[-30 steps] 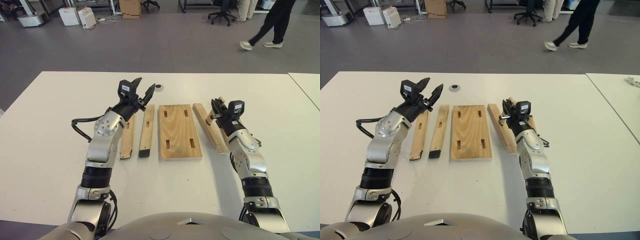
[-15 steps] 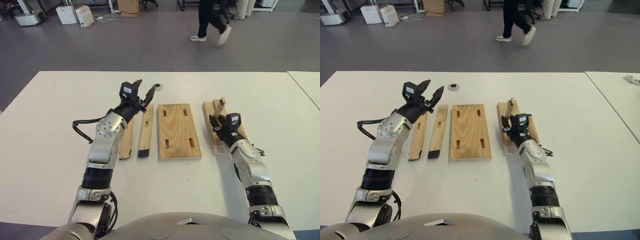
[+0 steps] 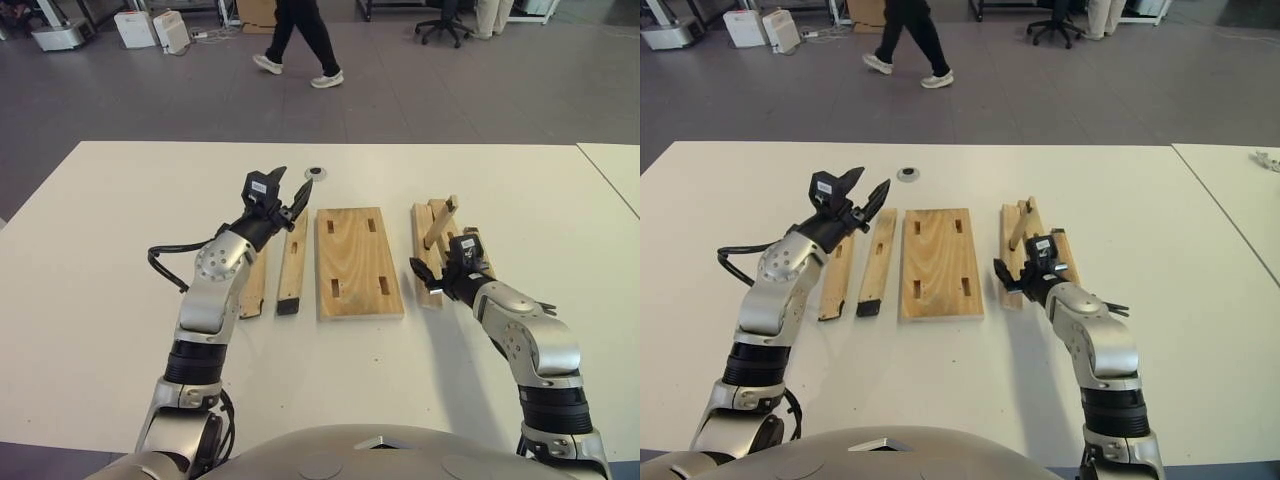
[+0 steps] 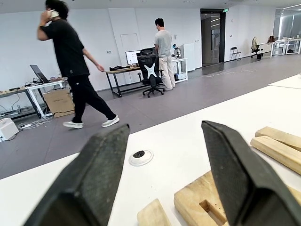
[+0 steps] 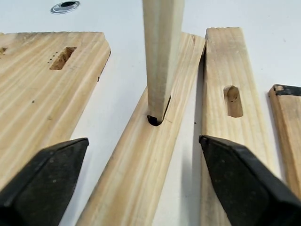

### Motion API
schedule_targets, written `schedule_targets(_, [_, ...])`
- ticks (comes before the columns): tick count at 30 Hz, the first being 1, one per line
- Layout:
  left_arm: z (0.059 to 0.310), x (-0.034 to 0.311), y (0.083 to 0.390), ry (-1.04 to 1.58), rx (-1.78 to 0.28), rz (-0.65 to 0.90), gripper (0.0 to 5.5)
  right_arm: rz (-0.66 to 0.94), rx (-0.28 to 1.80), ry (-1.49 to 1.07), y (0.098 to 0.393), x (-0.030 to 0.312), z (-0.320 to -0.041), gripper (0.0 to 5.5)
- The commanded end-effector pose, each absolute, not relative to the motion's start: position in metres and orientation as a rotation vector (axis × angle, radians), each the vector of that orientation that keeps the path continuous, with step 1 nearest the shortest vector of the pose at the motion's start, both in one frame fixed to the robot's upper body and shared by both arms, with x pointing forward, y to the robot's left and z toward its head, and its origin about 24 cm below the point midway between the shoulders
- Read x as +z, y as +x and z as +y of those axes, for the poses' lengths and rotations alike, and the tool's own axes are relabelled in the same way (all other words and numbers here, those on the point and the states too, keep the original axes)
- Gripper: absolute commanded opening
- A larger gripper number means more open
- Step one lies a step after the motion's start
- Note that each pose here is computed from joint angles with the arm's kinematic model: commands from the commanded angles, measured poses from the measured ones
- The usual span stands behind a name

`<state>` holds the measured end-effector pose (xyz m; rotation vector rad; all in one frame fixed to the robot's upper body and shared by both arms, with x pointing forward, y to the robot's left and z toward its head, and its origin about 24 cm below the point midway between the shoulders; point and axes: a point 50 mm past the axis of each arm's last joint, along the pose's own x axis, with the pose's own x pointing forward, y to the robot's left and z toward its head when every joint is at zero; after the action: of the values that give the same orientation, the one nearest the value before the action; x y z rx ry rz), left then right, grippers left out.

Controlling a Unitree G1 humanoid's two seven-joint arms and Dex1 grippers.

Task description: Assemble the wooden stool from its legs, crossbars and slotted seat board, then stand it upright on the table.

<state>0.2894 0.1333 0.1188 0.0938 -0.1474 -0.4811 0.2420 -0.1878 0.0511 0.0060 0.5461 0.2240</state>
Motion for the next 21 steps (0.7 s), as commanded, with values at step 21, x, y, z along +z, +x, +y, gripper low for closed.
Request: schedule_targets(21, [0.108, 0.13, 0.298, -0.76, -0.548, 0.101, 3.52, 0.127, 0.582, -0.039, 0.263, 0.124, -0.156, 2.08])
